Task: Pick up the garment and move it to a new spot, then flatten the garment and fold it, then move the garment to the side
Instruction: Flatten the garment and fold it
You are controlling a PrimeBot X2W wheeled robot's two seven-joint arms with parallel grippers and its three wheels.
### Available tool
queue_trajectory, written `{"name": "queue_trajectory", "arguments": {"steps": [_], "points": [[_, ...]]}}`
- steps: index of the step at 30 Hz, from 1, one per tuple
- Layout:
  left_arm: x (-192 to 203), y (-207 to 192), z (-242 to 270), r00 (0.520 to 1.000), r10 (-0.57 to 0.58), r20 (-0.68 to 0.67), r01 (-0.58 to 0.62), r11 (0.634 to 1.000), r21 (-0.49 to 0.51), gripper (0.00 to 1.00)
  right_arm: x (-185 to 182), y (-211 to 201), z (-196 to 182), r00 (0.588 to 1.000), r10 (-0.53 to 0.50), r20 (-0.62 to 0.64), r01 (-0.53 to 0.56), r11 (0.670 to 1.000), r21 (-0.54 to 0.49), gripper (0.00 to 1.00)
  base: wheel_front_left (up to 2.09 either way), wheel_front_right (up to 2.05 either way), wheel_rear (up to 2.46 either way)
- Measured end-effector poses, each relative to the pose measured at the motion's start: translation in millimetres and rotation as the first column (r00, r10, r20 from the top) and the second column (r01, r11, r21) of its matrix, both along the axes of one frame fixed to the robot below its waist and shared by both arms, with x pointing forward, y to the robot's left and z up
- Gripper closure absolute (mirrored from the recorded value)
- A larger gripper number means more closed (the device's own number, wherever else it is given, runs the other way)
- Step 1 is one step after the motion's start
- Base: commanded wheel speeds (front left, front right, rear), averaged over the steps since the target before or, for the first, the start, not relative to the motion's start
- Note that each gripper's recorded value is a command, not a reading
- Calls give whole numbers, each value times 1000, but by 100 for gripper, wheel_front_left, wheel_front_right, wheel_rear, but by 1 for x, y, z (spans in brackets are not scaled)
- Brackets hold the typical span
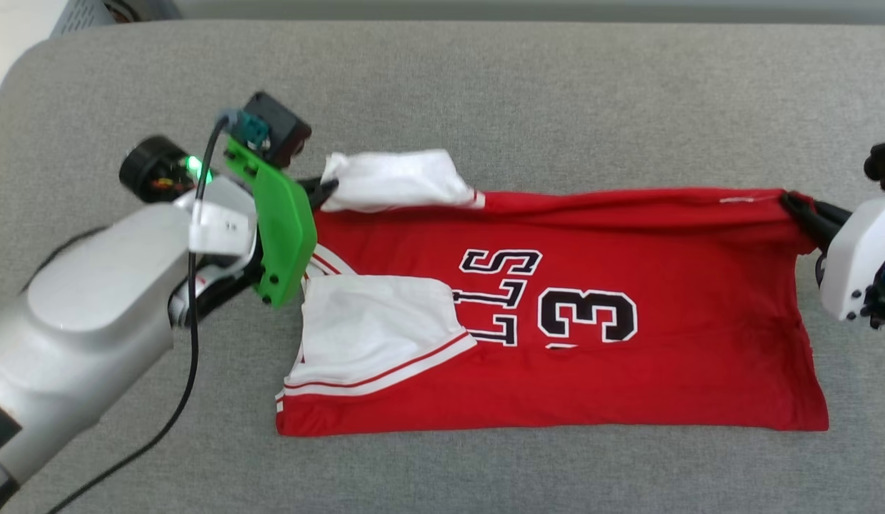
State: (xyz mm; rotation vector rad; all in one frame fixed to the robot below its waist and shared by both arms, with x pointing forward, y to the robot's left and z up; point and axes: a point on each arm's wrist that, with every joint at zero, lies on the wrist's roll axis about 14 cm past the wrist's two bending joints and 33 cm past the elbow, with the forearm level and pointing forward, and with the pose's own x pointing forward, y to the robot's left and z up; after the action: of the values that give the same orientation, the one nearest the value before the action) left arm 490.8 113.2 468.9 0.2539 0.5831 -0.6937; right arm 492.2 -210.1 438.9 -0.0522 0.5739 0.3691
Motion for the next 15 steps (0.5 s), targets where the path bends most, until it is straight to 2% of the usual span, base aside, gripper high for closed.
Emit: {"name": "queue_trajectory", "arguments": {"steps": [8,9,15], "points": [[-45,4,-12,999,29,-38,-30,999,-39,100,-29,1,2,999,-1,34,-1,999,38,100,0,0,0],[-62,5,-23,997,44,-70,-47,998,-48,100,-44,2,-5,1000,3,9,-3,999,50,100,0,0,0],[-92,9,-43,987,82,-140,-92,994,-66,100,-62,-4,-13,1000,-20,-10,21,997,79,100,0,0,0]]}}
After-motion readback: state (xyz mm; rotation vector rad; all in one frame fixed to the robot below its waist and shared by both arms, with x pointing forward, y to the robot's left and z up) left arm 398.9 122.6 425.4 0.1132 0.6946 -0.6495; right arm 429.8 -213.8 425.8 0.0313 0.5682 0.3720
